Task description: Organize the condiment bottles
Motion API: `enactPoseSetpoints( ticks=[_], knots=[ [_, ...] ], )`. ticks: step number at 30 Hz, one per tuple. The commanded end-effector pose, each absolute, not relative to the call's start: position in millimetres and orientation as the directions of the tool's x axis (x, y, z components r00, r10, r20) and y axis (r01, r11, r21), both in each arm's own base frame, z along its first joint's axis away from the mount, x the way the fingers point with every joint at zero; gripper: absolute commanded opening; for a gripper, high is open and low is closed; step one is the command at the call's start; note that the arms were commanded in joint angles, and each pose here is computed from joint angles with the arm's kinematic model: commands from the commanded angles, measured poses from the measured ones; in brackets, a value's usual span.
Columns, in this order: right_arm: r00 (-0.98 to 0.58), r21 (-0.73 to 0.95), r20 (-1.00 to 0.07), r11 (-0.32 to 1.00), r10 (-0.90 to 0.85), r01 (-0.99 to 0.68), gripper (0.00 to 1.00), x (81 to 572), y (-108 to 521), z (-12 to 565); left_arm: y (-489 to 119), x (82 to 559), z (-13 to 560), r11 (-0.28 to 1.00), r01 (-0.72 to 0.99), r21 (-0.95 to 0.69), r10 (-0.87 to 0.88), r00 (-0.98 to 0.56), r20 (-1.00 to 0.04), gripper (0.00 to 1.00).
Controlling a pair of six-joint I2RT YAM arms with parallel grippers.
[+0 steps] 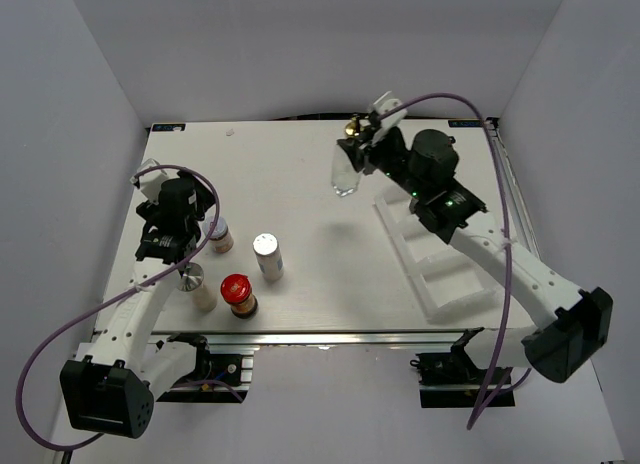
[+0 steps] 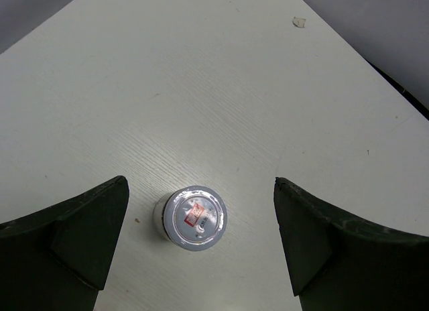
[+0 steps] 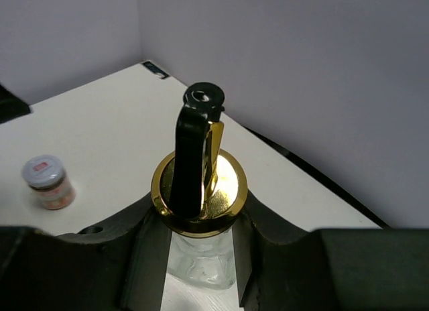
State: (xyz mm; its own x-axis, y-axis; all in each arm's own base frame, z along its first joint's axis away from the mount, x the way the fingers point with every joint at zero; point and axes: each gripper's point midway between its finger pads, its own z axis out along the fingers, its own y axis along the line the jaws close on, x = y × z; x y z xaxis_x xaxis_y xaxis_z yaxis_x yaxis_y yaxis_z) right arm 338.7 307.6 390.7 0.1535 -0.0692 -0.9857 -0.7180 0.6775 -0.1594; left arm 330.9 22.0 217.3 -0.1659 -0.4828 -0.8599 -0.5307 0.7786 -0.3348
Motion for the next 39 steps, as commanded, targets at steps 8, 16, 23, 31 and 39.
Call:
enactPoseSetpoints(
  ticks=[8,16,23,31,39],
  knots=[
    [0.170,-0.183,-0.980,0.817,-0.105,-0.547,0.00,377,205,395,20,335,224,0.793,-0.509,-0.336,-0.471,-0.161,-0.868,0.98],
    [0.094,-0.225,-0.974,0.845,-0.205,-0.485,0.00,409,173,353,17,337,222,0.805,-0.491,-0.332,-0.466,-0.176,-0.867,0.98],
    [0.045,-0.236,-0.968,0.837,-0.246,-0.493,0.00,420,165,327,13,337,224,0.817,-0.464,-0.342,-0.464,-0.175,-0.869,0.98],
    [-0.007,-0.189,-0.975,0.850,-0.221,-0.492,0.00,423,156,305,12,340,218,0.818,-0.470,-0.333,-0.462,-0.191,-0.866,0.98],
    [-0.050,-0.142,-0.981,0.865,-0.189,-0.482,0.33,421,152,287,10,340,216,0.823,-0.458,-0.337,-0.463,-0.198,-0.864,0.98]
  ],
)
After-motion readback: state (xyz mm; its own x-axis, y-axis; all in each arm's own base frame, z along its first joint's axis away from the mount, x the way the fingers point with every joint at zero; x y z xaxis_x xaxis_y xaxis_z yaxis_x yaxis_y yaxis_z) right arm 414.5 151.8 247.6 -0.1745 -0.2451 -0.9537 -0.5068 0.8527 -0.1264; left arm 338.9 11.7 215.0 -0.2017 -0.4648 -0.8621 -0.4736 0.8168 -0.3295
